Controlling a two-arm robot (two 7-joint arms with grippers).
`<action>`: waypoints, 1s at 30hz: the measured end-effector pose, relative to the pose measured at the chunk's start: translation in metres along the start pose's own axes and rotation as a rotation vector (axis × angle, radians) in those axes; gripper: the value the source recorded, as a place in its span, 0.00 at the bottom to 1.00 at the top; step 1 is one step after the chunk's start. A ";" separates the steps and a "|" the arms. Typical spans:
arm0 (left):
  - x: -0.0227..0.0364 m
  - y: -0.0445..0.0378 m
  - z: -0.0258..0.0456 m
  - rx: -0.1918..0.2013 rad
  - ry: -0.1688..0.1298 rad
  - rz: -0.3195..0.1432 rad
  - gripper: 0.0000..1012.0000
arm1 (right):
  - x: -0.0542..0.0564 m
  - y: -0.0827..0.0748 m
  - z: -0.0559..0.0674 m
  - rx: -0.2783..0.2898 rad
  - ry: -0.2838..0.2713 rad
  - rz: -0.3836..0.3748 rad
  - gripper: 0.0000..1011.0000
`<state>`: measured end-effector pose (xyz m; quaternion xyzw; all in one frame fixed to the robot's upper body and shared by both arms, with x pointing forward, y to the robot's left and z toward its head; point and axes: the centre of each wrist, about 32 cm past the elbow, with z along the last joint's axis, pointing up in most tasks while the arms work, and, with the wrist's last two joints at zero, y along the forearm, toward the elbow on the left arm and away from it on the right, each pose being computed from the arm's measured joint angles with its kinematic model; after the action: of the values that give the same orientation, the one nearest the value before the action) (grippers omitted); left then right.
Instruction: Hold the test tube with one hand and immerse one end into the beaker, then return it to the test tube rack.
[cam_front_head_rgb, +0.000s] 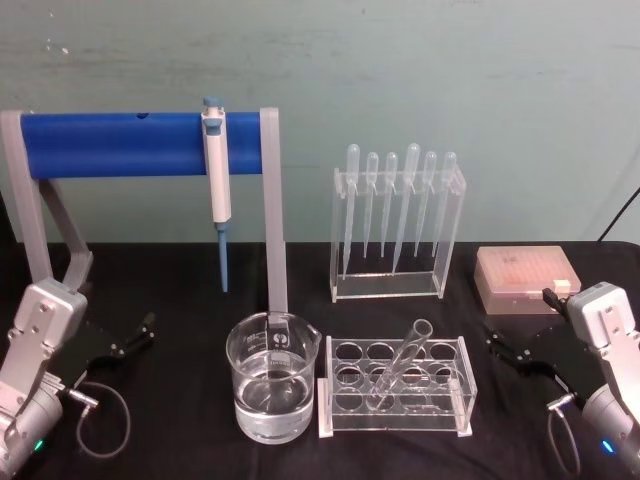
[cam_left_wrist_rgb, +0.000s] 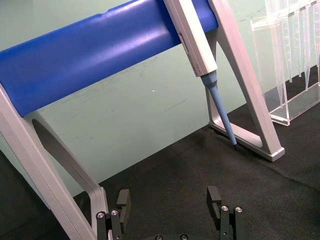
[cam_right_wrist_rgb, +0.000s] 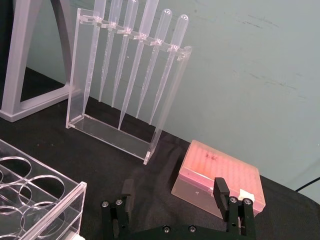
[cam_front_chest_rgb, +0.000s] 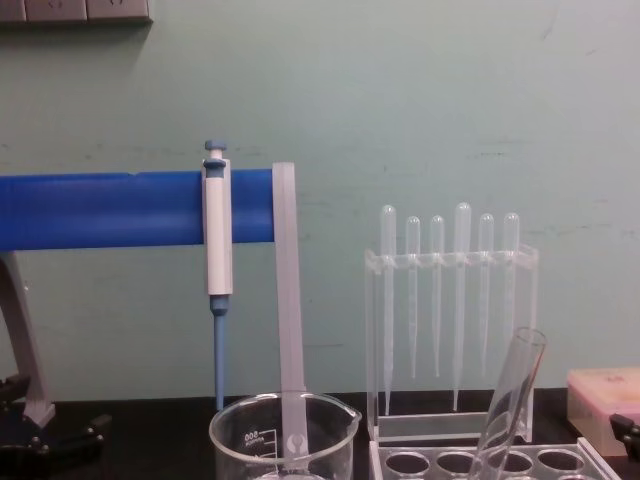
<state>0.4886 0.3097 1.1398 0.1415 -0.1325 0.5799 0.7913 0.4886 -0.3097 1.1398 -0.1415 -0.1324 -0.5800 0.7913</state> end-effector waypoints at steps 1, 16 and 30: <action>0.0000 0.0000 0.0000 0.000 0.000 0.000 0.99 | 0.000 0.000 0.000 0.000 0.000 0.000 0.99; 0.0000 0.0000 0.0000 0.000 0.000 0.000 0.99 | 0.000 0.000 0.000 0.000 0.000 0.000 0.99; 0.0000 0.0000 0.0000 0.000 0.000 0.000 0.99 | 0.000 0.000 0.000 0.000 0.000 0.000 0.99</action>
<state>0.4886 0.3097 1.1398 0.1415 -0.1324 0.5799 0.7913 0.4886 -0.3097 1.1398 -0.1415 -0.1324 -0.5799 0.7913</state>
